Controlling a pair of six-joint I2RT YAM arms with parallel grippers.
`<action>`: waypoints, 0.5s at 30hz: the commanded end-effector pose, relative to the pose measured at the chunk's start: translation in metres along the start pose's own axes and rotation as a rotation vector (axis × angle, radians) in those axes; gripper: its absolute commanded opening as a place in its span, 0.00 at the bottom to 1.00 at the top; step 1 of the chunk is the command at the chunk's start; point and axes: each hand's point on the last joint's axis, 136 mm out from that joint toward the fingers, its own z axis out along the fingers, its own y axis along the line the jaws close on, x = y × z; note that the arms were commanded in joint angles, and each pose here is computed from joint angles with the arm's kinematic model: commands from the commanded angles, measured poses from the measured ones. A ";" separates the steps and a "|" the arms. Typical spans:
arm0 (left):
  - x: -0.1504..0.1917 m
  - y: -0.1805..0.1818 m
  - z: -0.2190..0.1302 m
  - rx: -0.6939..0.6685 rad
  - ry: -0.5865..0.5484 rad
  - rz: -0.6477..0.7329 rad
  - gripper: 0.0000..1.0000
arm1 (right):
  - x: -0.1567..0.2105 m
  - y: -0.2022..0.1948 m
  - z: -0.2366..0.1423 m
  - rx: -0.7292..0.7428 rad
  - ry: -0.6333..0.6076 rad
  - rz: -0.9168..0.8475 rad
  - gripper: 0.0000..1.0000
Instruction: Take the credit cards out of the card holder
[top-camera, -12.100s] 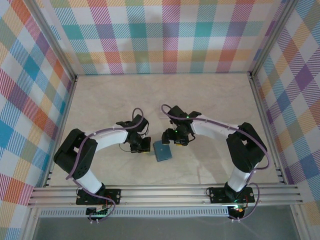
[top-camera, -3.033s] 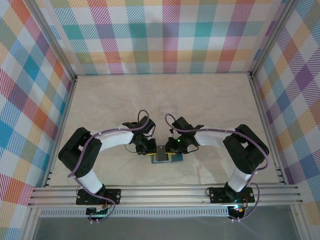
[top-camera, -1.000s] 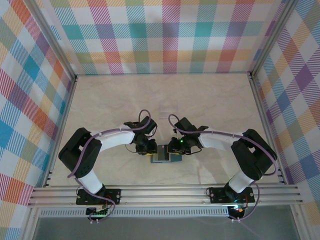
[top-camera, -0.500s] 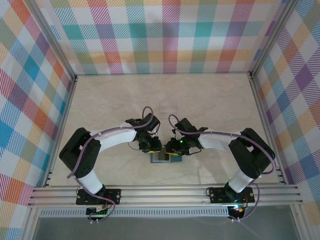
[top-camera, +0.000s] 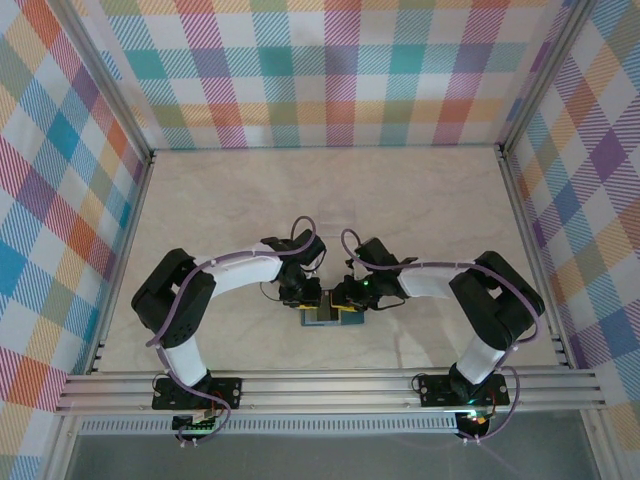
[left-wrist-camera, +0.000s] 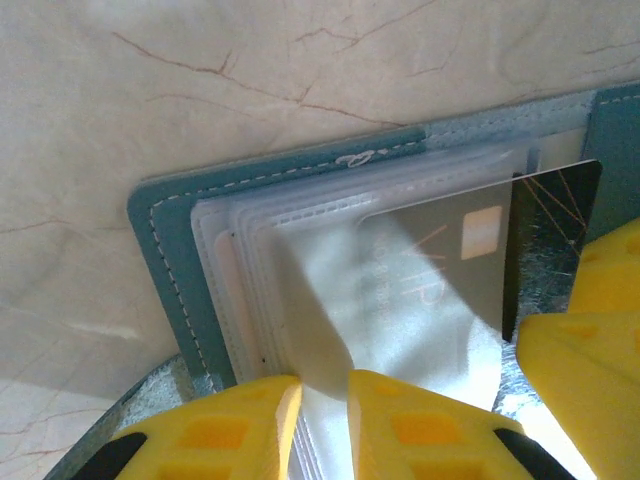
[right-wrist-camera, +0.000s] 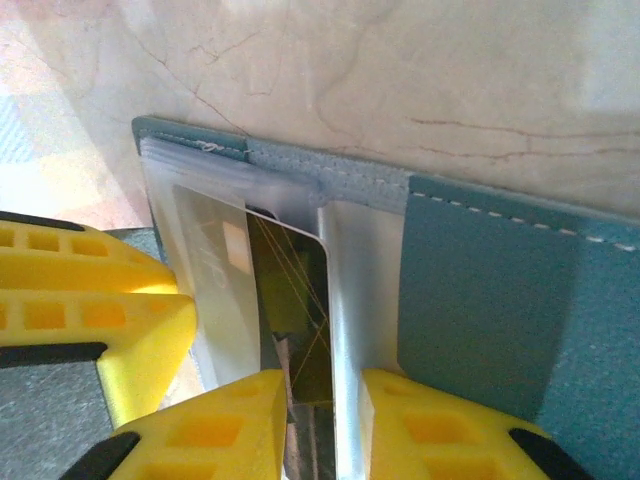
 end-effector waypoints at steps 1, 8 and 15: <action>0.019 0.026 0.019 -0.113 0.082 -0.012 0.22 | 0.005 -0.003 0.008 -0.061 0.023 0.023 0.26; 0.020 0.025 0.021 -0.128 0.084 -0.008 0.22 | 0.005 -0.004 0.007 -0.097 0.013 0.026 0.23; 0.019 0.026 0.013 -0.140 0.061 -0.008 0.22 | 0.006 -0.018 0.002 -0.032 -0.002 0.042 0.15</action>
